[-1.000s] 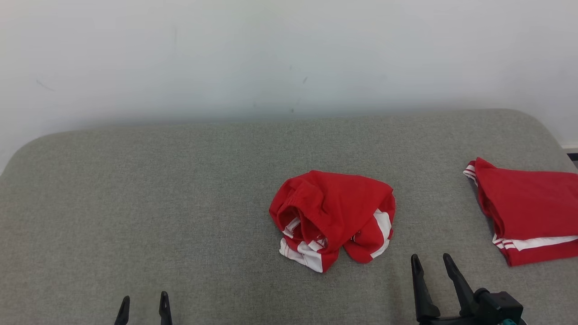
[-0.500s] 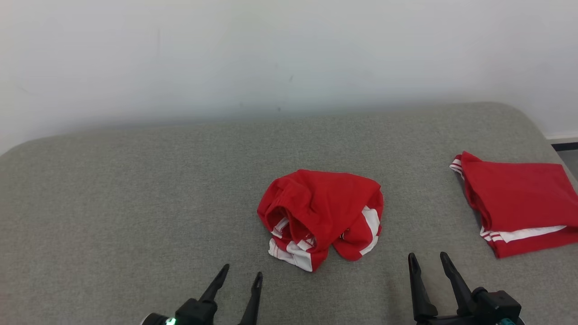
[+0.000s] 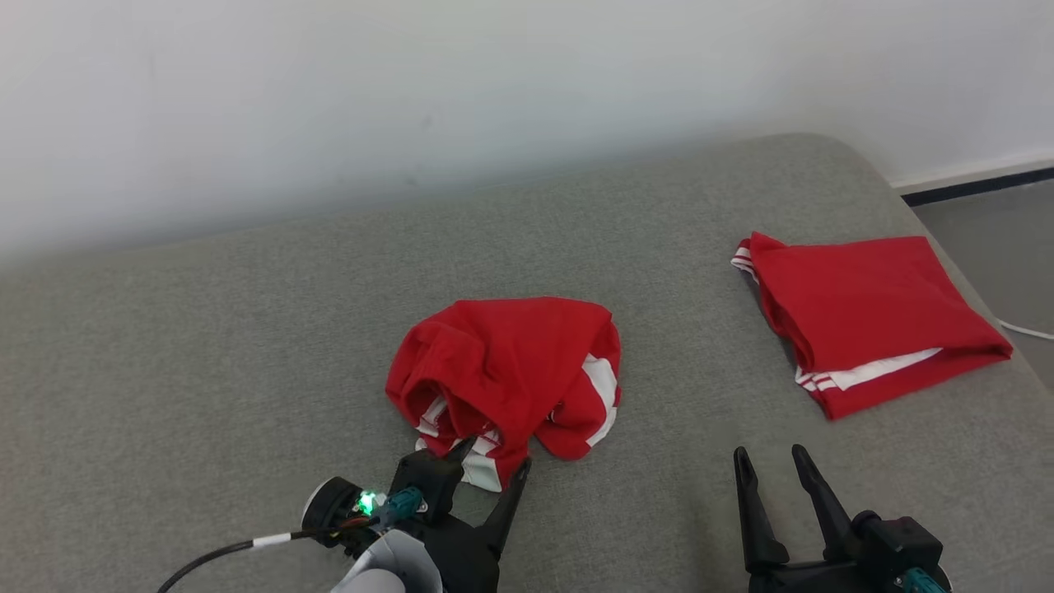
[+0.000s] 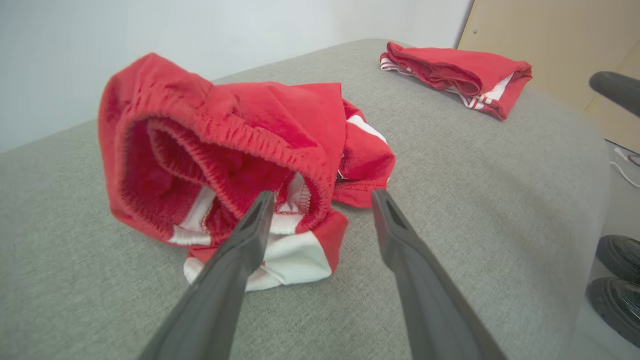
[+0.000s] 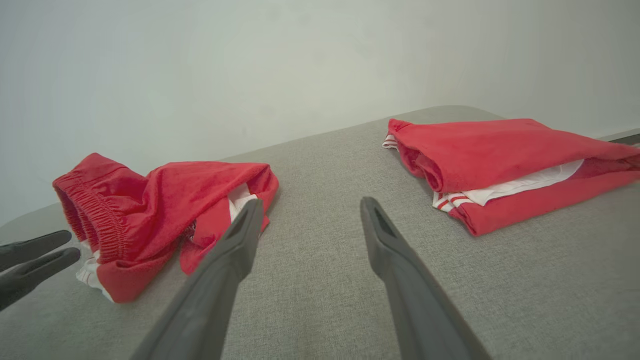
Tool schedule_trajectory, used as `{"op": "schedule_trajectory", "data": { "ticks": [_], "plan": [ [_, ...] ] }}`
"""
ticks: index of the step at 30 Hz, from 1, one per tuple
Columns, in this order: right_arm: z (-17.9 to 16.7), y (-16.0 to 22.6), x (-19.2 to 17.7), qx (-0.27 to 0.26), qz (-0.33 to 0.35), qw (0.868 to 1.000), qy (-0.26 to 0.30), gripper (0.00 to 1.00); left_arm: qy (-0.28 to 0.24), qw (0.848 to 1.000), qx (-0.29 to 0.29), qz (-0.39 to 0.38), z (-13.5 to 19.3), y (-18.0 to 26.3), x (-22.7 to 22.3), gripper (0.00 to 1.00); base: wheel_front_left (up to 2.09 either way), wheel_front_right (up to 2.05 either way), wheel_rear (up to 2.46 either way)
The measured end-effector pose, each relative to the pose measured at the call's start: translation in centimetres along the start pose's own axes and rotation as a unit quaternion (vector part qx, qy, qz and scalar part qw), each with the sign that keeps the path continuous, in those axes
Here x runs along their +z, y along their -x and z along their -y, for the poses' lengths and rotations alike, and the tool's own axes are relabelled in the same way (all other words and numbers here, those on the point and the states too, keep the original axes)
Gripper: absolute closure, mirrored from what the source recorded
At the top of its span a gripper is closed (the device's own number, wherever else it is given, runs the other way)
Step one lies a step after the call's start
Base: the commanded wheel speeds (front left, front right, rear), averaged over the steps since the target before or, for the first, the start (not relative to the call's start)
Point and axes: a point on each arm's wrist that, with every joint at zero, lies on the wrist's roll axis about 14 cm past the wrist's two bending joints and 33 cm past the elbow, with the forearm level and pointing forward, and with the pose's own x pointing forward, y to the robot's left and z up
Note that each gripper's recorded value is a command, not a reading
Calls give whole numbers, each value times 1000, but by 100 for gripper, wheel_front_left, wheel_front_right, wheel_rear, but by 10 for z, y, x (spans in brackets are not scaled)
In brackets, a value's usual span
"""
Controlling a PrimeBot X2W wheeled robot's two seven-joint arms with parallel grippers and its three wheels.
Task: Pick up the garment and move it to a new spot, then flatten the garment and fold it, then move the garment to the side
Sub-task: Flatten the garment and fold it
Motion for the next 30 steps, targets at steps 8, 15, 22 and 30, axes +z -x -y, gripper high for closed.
{"op": "schedule_trajectory", "data": {
  "ticks": [8,15,22,30],
  "plan": [
    [20,11,-2,-34,-5,999,1,0,28,999,-18,-42,2,-27,-11,0,0,0,0],
    [19,10,-2,-33,-5,999,-1,0,45,997,-2,-56,-6,-36,-11,100,0,0,0],
    [12,5,-2,-20,-4,1000,-2,0,59,996,-25,66,3,-55,74,100,0,0,0],
    [5,2,-1,-11,-2,1000,-8,0,80,962,-122,232,48,-49,208,100,0,0,0]
  ]
}}
